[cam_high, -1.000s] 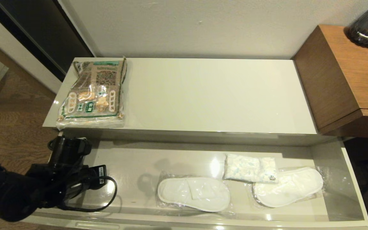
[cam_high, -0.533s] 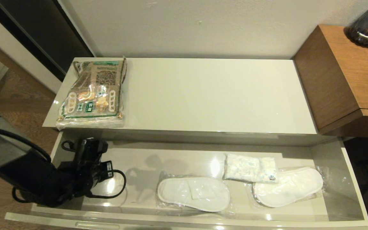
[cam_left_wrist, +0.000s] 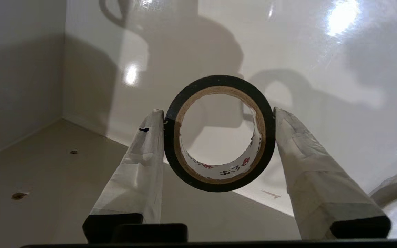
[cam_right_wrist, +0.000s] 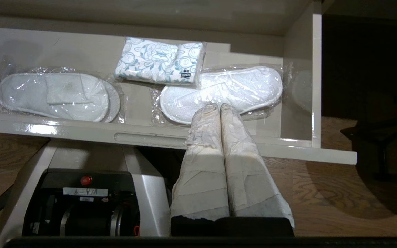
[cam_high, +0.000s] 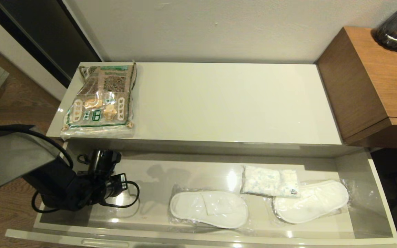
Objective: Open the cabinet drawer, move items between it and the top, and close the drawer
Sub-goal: Put the adhesive tape in the drawer
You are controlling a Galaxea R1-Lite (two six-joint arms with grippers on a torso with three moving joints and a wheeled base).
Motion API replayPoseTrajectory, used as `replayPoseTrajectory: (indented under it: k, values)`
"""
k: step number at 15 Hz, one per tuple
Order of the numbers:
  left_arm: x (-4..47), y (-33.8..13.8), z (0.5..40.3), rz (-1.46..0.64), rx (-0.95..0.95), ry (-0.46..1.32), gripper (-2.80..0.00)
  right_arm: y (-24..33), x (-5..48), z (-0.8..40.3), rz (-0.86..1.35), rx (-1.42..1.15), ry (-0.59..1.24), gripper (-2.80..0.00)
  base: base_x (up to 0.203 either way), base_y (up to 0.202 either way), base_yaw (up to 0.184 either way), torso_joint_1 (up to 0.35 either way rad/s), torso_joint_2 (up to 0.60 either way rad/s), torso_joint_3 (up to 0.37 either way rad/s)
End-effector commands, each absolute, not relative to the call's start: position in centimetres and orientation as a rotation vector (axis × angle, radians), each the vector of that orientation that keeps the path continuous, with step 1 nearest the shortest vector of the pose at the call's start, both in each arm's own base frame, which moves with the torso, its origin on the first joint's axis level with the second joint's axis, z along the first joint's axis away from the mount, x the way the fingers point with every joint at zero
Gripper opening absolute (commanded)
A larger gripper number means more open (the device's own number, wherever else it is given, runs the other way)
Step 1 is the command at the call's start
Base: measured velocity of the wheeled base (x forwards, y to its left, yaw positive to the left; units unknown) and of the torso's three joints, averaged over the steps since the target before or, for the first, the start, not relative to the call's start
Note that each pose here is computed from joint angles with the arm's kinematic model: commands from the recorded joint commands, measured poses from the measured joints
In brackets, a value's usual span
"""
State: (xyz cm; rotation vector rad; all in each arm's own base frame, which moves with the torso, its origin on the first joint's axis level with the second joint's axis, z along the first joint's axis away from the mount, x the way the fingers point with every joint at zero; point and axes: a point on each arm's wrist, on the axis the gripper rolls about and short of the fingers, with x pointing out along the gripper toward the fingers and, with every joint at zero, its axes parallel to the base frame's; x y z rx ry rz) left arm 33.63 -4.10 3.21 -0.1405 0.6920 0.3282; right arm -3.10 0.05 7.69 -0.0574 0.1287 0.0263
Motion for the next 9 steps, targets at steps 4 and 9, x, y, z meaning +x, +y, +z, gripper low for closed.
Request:
replayPoseTrajectory:
  k: [4, 9]
  values:
    - [35.8, -2.7, 2.6, 0.362, -0.159, 0.704, -0.18, 0.1, -3.1, 7.7, 0.027, -0.058, 0.132, -2.80, 0.000, 0.000, 0.000, 0.000, 0.00, 0.000]
    - [35.6, -2.6, 3.7, 0.335, -0.178, 0.709, 0.00, 0.1, -3.1, 7.7, 0.027, -0.060, 0.133, -2.80, 0.000, 0.000, 0.000, 0.000, 0.00, 0.000]
